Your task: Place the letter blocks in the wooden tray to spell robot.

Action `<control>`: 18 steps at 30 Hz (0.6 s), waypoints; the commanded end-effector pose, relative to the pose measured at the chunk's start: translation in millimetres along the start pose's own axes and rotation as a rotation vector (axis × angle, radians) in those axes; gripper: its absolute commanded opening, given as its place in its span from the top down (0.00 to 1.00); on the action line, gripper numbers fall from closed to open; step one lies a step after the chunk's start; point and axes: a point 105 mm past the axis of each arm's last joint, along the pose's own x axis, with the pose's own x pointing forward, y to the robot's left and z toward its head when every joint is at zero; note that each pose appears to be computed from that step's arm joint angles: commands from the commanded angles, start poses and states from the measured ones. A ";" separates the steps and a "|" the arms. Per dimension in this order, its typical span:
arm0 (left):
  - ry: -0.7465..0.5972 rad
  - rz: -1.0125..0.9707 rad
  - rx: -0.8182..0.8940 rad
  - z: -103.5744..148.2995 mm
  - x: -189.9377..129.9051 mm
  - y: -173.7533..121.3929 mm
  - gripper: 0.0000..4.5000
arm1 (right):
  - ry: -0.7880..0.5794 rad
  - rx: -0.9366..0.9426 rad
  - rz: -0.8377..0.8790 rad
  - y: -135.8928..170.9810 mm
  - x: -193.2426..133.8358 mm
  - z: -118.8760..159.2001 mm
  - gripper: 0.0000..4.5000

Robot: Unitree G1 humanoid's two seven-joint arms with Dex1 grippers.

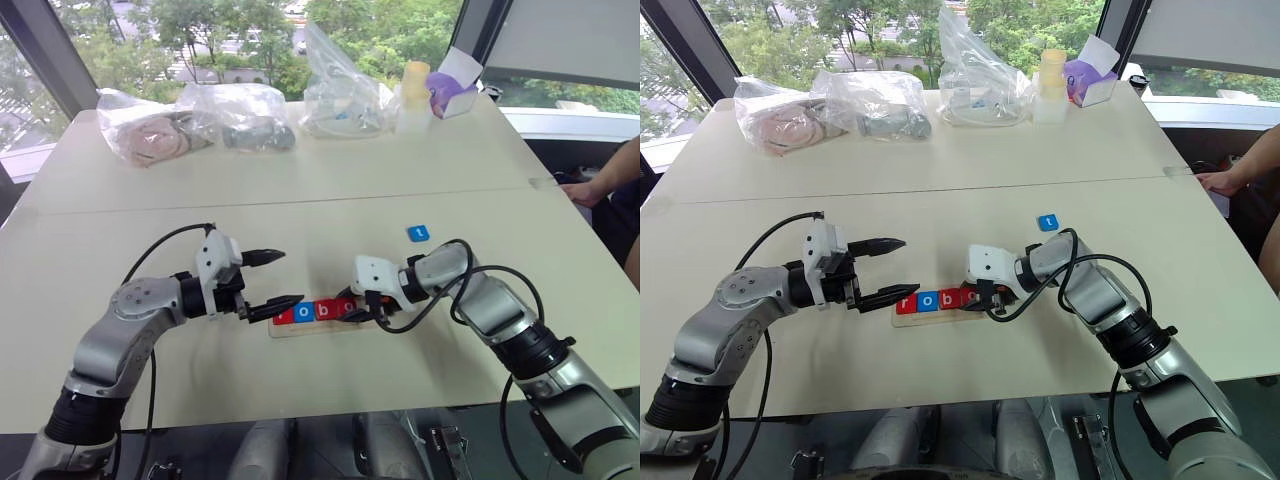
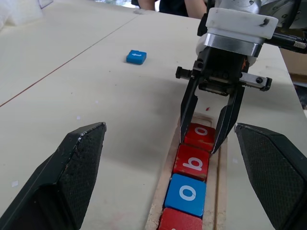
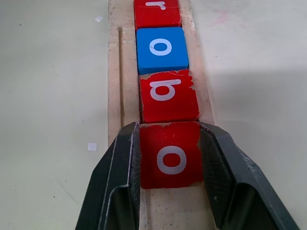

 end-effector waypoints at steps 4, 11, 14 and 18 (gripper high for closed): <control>-0.019 0.002 0.046 10.0 -2.6 -1.1 0.00 | -0.018 -0.031 -0.022 -6.9 -2.3 11.9 0.01; -0.024 0.005 0.042 10.2 -1.6 -1.7 0.00 | -0.036 -0.027 -0.069 -15.7 -12.3 18.3 0.01; -0.024 0.005 0.041 9.9 -1.6 -2.0 0.00 | -0.018 -0.026 -0.077 -17.0 -15.2 13.4 0.01; -0.028 0.003 0.041 10.2 -0.2 -1.8 0.00 | 0.005 -0.032 -0.087 -20.1 -14.9 6.1 0.01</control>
